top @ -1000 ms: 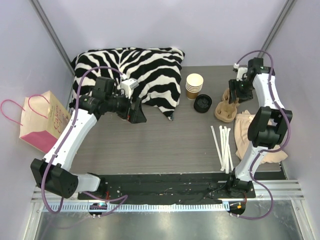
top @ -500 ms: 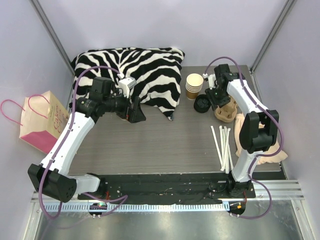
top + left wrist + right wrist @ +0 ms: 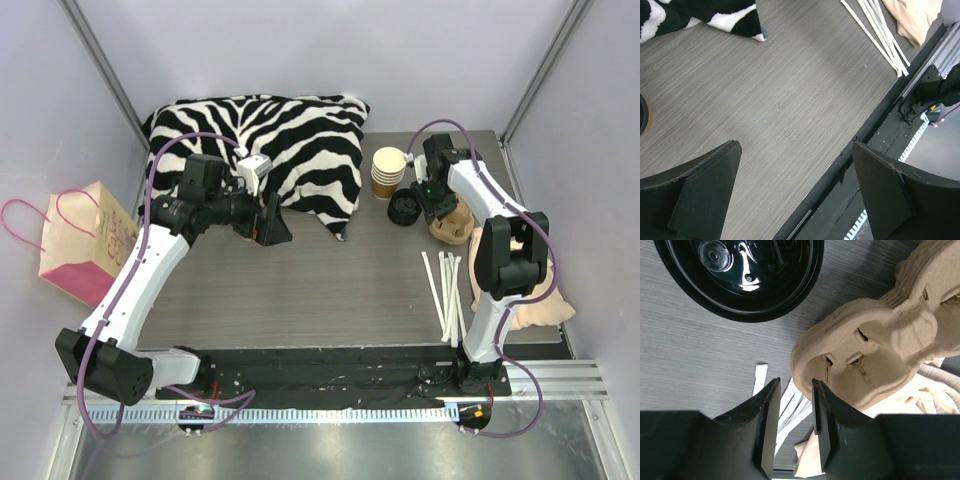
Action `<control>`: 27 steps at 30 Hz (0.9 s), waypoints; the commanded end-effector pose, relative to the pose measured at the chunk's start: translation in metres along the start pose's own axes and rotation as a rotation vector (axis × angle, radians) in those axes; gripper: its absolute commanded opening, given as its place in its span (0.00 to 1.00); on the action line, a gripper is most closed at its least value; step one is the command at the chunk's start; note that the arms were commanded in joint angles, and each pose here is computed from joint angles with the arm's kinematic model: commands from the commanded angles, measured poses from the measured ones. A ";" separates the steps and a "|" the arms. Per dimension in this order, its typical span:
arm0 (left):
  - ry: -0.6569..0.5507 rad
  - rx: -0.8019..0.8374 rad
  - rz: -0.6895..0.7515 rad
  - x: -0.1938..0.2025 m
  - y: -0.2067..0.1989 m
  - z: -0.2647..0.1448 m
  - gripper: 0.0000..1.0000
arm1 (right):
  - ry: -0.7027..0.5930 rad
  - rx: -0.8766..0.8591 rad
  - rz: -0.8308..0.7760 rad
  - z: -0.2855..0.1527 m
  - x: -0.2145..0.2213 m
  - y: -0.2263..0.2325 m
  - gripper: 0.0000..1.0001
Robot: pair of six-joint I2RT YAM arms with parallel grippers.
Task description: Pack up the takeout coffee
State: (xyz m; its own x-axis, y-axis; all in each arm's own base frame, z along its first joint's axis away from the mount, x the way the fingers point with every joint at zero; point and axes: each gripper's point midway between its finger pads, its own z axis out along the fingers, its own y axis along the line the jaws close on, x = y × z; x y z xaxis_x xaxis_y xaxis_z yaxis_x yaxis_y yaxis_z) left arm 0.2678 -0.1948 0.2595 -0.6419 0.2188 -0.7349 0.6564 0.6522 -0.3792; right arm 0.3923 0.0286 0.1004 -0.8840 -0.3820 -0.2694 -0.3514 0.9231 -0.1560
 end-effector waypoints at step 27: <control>-0.044 -0.003 0.035 -0.010 -0.002 -0.002 1.00 | 0.005 -0.004 0.019 0.015 -0.007 0.002 0.22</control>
State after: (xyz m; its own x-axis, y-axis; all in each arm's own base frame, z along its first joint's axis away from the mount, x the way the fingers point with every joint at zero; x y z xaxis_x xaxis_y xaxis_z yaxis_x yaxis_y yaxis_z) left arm 0.2688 -0.1940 0.2579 -0.6424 0.2190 -0.7344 0.6531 0.6578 -0.3752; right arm 0.3936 0.0291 0.0828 -0.8973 -0.3731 -0.2359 -0.3474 0.9266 -0.1443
